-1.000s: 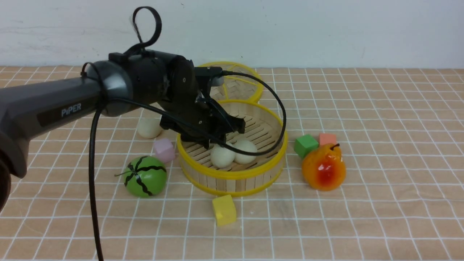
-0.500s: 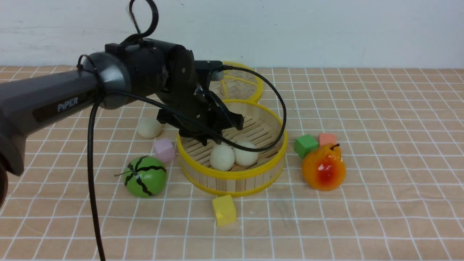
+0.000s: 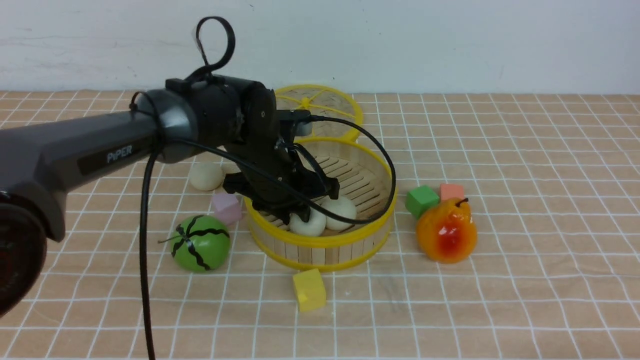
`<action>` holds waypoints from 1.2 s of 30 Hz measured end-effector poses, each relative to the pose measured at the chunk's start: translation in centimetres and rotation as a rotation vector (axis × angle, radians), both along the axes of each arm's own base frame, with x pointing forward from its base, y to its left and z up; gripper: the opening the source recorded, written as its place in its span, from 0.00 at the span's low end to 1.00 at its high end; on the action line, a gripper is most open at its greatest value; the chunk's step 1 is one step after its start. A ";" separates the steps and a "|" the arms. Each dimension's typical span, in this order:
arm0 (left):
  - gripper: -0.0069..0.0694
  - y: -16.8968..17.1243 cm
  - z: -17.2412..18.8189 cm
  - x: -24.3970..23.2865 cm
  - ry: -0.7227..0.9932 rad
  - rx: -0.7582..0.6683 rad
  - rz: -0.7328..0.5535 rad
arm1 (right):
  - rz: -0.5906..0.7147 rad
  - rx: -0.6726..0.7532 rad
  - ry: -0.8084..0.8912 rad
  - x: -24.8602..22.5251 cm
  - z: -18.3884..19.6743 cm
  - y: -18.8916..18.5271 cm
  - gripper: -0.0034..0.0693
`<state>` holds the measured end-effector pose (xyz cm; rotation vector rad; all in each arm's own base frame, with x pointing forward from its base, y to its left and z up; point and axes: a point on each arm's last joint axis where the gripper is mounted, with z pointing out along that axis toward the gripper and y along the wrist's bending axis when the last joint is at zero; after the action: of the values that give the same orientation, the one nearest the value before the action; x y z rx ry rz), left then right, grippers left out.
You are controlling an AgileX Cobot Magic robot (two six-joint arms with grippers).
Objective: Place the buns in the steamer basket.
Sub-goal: Use the left arm to put the steamed stuffed bun into the steamer
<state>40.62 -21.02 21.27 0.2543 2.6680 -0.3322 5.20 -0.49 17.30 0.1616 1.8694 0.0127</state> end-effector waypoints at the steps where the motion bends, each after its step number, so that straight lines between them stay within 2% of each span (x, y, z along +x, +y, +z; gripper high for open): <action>1: 0.40 0.0 0.0 0.1 -0.006 -0.005 0.002 | 0.000 0.000 0.000 0.0 0.0 0.0 0.38; 7: 0.23 -0.1 0.1 0.2 -0.029 -0.012 -0.004 | 0.000 0.000 0.000 0.0 0.0 0.0 0.38; 8: 0.13 -0.1 0.1 0.2 -0.029 -0.011 -0.005 | 0.000 0.000 0.000 0.0 0.0 0.0 0.38; 10: 0.07 -0.1 0.1 0.1 -0.021 -0.006 -0.007 | 0.000 0.000 0.000 0.0 0.0 0.0 0.38; 18: 0.07 0.6 3.8 -0.5 -0.086 0.017 -0.018 | 0.000 0.000 0.000 0.0 0.0 0.0 0.38; 21: 0.07 0.9 4.1 -0.6 -0.092 0.032 -0.004 | 0.000 0.000 0.000 0.0 0.0 0.0 0.38; 31: 0.10 0.7 -0.5 0.5 -0.010 0.095 0.030 | 0.000 0.000 0.000 0.0 0.0 0.0 0.38; 35: 0.20 0.7 -0.4 0.6 -0.016 0.095 0.031 | 0.000 0.000 0.000 0.0 0.0 0.0 0.38; 36: 0.27 0.7 -0.4 0.6 -0.017 0.098 0.030 | 0.000 0.000 0.000 0.0 0.0 0.0 0.38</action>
<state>41.26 -20.35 20.83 0.2454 2.6714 -0.1895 5.20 -0.49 17.30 0.1616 1.8694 0.0127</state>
